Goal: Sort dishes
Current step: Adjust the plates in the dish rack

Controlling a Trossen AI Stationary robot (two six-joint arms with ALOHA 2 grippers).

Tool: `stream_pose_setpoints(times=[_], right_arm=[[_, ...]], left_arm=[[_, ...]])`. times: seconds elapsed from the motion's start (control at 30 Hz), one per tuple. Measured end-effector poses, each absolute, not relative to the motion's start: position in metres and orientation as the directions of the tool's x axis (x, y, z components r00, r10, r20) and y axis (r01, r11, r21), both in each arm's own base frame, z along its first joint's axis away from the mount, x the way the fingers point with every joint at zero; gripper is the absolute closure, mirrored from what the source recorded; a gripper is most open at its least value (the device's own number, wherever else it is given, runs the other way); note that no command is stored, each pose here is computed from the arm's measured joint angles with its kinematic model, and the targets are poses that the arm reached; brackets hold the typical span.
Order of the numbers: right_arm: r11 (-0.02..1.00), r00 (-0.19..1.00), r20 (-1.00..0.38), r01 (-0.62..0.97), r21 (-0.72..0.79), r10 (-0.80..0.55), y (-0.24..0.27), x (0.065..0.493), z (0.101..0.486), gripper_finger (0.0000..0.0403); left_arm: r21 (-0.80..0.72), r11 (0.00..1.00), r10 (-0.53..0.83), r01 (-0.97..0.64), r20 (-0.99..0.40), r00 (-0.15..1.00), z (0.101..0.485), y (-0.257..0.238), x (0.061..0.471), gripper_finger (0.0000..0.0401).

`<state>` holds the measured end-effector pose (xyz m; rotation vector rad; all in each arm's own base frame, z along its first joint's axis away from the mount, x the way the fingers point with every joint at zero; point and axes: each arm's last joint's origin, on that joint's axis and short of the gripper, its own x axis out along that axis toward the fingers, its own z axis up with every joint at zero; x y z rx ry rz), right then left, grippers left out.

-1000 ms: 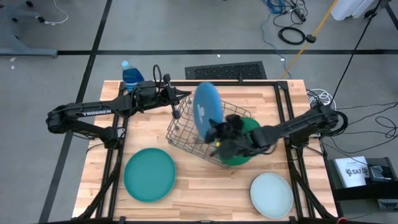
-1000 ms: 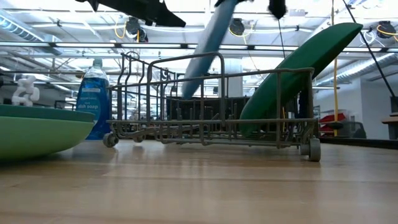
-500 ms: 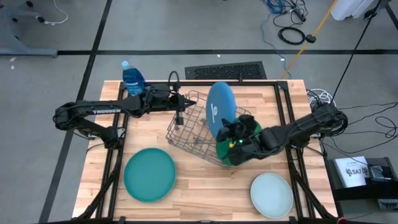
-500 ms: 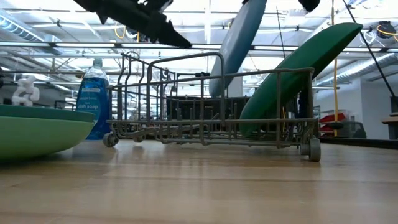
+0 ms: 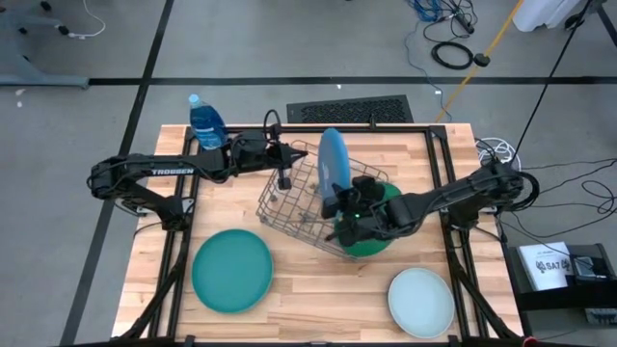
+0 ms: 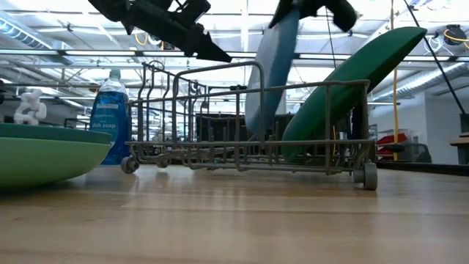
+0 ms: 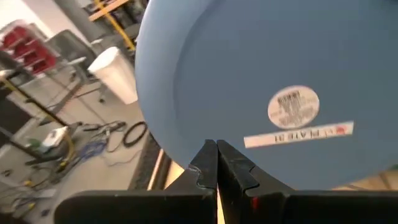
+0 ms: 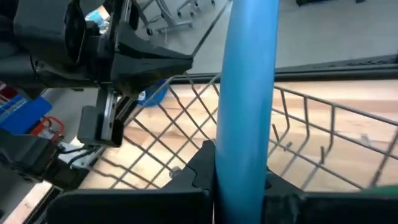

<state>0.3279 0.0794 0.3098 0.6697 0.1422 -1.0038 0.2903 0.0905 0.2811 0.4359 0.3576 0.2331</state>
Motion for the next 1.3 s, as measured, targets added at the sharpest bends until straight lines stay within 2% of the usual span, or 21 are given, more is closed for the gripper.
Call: stream_pose_setpoints(times=[0.43,0.83,1.07,1.3], right_arm=[[0.442,0.668,-0.296,0.701,0.56,-0.683,0.078,0.354,0.326,0.0389],[0.407,0.69,-0.306,0.665,0.627,-0.656,0.08,0.372,0.309,0.0389],[0.389,0.686,-0.384,0.692,0.609,-0.618,0.081,0.384,0.284,0.0389],[0.403,0.704,-0.461,0.697,0.593,-0.54,0.076,0.393,0.27,0.0386]], left_arm=[[0.46,0.869,0.326,-0.182,-0.257,0.91,0.286,0.091,0.289,0.0401],[0.462,0.868,0.329,-0.18,-0.265,0.906,0.285,0.091,0.289,0.0401],[0.485,0.855,0.339,-0.183,-0.257,0.905,0.287,0.091,0.287,0.0401],[0.488,0.843,0.347,-0.225,-0.174,0.922,0.311,0.085,0.271,0.0401]])
